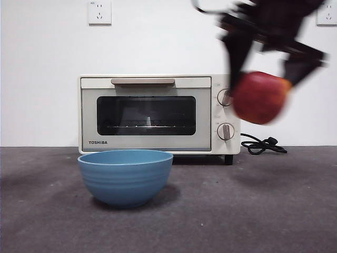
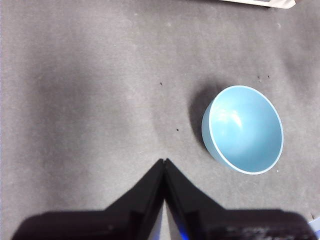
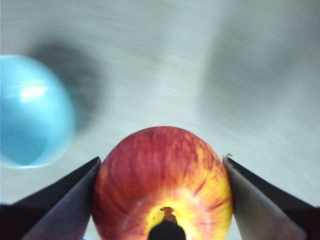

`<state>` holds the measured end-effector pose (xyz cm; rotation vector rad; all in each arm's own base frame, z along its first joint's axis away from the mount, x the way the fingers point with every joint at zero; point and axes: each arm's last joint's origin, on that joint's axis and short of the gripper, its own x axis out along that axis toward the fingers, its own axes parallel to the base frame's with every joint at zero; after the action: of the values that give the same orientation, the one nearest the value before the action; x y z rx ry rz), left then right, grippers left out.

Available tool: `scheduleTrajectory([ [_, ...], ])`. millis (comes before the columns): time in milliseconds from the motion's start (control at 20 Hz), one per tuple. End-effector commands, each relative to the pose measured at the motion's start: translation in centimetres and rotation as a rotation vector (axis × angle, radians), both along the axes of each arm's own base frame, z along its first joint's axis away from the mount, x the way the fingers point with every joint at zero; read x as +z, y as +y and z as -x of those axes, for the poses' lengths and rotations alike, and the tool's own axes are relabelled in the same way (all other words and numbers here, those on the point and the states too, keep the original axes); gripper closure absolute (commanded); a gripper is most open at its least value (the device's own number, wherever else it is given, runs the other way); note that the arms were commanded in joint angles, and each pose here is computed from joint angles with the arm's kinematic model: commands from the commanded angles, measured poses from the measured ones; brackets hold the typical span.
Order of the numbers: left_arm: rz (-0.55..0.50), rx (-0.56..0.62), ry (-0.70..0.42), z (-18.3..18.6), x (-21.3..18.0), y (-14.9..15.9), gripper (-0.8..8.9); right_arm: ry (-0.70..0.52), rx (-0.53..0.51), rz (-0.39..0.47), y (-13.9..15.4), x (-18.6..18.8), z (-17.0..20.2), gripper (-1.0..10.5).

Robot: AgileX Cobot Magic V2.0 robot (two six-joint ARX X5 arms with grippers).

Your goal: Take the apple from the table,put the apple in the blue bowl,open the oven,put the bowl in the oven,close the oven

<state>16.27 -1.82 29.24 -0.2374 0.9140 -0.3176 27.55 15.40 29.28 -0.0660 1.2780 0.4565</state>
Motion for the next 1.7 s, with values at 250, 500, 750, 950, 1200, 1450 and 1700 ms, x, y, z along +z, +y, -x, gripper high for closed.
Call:
scheduleTrajectory([
  [250, -0.008, -0.013, 0.0, -0.1, -0.1, 0.0, 8.18, -0.091, 0.213, -0.063, 9.7, 2.4, 1.0, 9.6],
  [500, -0.013, -0.01, -0.001, -0.1, -0.1, 0.0, 8.18, -0.009, 0.266, -0.004, 14.0, -0.5, -0.5, 9.6],
  [750, -0.02, -0.02, -0.005, -0.1, -0.1, 0.0, 8.18, 0.101, 0.304, 0.077, 16.9, -6.2, -1.0, 9.6],
  [950, -0.027, -0.029, -0.006, 0.0, -0.1, 0.0, 8.18, 0.114, 0.318, 0.123, 18.2, -8.7, -1.0, 9.6],
  [1200, -0.029, -0.03, 0.01, 0.1, -0.2, 0.0, 8.18, 0.08, 0.308, 0.162, 18.3, -9.3, -1.3, 9.6],
  [1450, -0.033, -0.036, 0.014, 0.1, -0.3, 0.0, 8.18, 0.081, 0.306, 0.161, 18.3, -9.5, -1.4, 9.4],
  [1700, -0.033, -0.036, 0.016, 0.2, -0.3, 0.0, 8.18, 0.097, 0.299, 0.172, 18.2, -9.5, -1.3, 5.8],
])
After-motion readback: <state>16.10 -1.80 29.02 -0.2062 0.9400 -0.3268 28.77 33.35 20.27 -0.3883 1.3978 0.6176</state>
